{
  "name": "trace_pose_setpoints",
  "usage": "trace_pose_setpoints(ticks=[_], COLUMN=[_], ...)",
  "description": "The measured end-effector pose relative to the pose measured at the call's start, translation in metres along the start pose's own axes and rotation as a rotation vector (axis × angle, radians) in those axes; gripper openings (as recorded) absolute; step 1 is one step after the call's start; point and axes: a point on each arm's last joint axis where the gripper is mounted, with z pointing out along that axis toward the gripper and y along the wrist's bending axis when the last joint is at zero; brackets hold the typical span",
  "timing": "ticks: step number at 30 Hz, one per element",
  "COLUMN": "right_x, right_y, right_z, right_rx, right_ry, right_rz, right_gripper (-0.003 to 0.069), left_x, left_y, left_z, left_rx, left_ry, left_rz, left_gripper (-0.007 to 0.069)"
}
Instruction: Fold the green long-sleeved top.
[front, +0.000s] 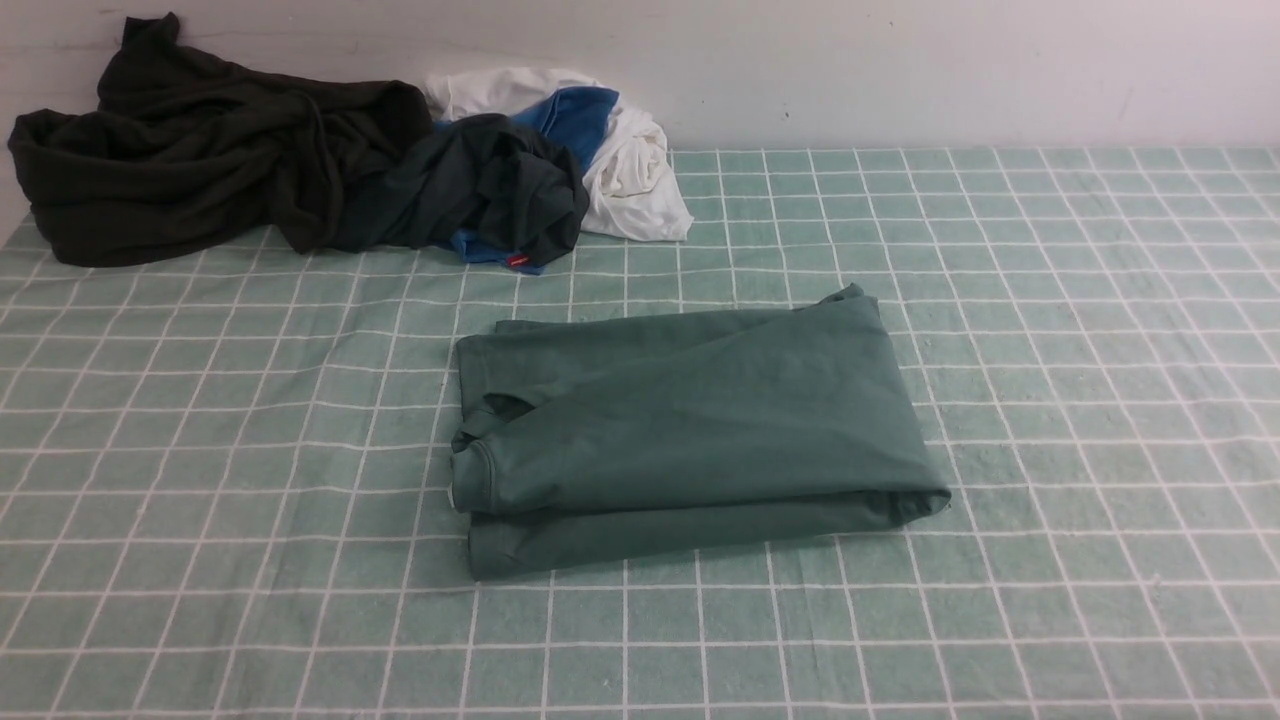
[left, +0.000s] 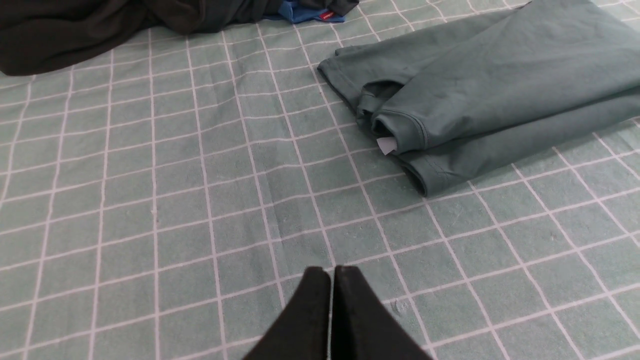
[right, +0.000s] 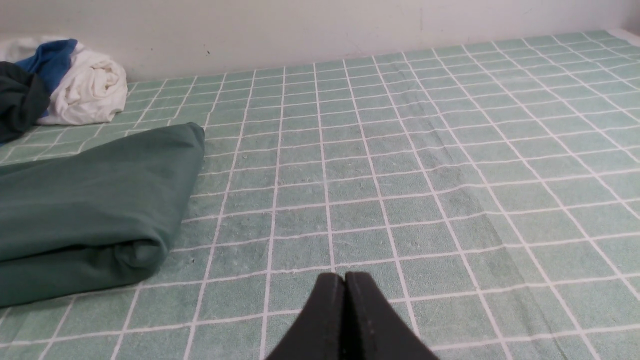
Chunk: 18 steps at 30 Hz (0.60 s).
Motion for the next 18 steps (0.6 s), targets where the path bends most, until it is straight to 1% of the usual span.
trace_pose_setpoints(ticks=[4, 6, 9, 12, 14, 18], right_x=[0.0, 0.0, 0.0, 0.0, 0.0, 0.0], right_y=[0.0, 0.0, 0.0, 0.0, 0.0, 0.0], right_z=[0.0, 0.0, 0.0, 0.0, 0.0, 0.0], right_rx=[0.0, 0.0, 0.0, 0.0, 0.0, 0.001], right_ry=[0.001, 0.001, 0.002, 0.002, 0.003, 0.002], right_rz=[0.0, 0.0, 0.0, 0.0, 0.0, -0.001], right_gripper=[-0.0014, -0.0014, -0.0014, -0.0014, -0.0014, -0.0014], left_x=[-0.002, 0.001, 0.017, 0.042, 0.06, 0.08], left_y=[-0.001, 0.0, 0.004, 0.009, 0.012, 0.013], left_z=[0.007, 0.016, 0.033, 0.047, 0.056, 0.064], left_rx=[0.002, -0.021, -0.102, -0.197, -0.249, -0.285], left_ry=[-0.085, -0.176, -0.29, -0.34, -0.338, -0.299], left_rz=[-0.008, -0.011, -0.003, -0.019, -0.032, -0.051], left_gripper=[-0.0003, -0.0003, -0.0003, -0.0003, -0.0003, -0.0003])
